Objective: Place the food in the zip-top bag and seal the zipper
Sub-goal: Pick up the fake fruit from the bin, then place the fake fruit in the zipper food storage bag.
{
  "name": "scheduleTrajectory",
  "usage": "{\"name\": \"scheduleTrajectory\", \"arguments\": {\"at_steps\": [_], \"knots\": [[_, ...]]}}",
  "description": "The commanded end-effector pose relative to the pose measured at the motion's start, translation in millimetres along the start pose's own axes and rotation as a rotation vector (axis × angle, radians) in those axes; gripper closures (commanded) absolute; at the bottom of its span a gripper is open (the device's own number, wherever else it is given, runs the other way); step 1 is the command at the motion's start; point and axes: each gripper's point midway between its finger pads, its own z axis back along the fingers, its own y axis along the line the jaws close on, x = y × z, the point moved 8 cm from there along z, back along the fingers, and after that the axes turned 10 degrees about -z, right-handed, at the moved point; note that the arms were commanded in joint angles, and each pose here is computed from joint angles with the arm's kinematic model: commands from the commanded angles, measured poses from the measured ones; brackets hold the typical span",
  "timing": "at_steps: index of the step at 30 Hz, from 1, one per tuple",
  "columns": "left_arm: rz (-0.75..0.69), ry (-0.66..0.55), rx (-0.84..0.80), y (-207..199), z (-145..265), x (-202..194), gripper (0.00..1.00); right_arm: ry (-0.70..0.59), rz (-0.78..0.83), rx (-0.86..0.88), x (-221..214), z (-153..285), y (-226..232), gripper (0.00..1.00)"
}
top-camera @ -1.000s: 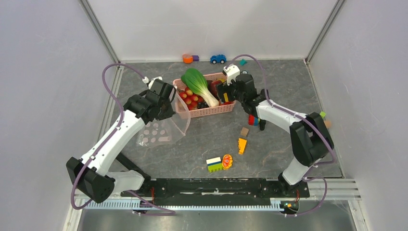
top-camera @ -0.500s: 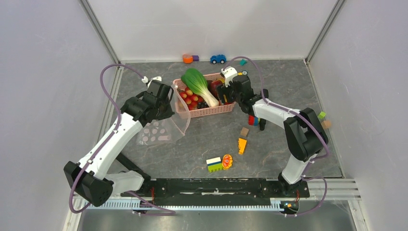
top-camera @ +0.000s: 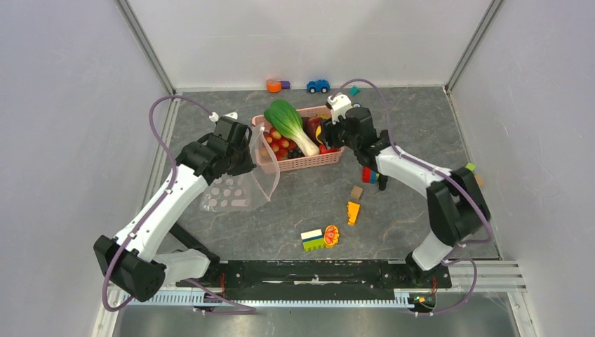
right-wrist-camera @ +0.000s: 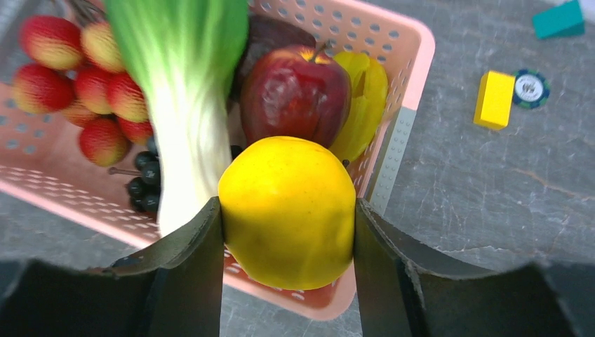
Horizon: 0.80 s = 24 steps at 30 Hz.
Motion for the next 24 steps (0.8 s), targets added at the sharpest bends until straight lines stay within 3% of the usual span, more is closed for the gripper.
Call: {"name": "scheduleTrajectory", "arguments": {"at_steps": [1,8,11,18,24], "knots": [[-0.02,-0.029,-0.077,-3.7,6.0,3.8,0.98,-0.259,0.012,0.151,57.8,52.9,20.3,0.76],[-0.008,-0.014,-0.126,-6.1,4.8,3.0,0.98,-0.408,0.066,0.723,54.1,116.3,82.0,0.77],[-0.001,-0.003,-0.151,-7.4,3.8,1.7,0.98,-0.43,0.089,0.872,47.9,133.4,111.2,0.77],[0.001,0.02,-0.225,-12.7,5.1,-1.0,0.98,-0.415,0.108,0.995,37.7,134.1,165.6,0.77],[0.002,0.004,-0.281,-14.8,13.5,-1.7,0.98,-0.321,0.06,1.03,16.6,113.6,173.8,0.77]]}}
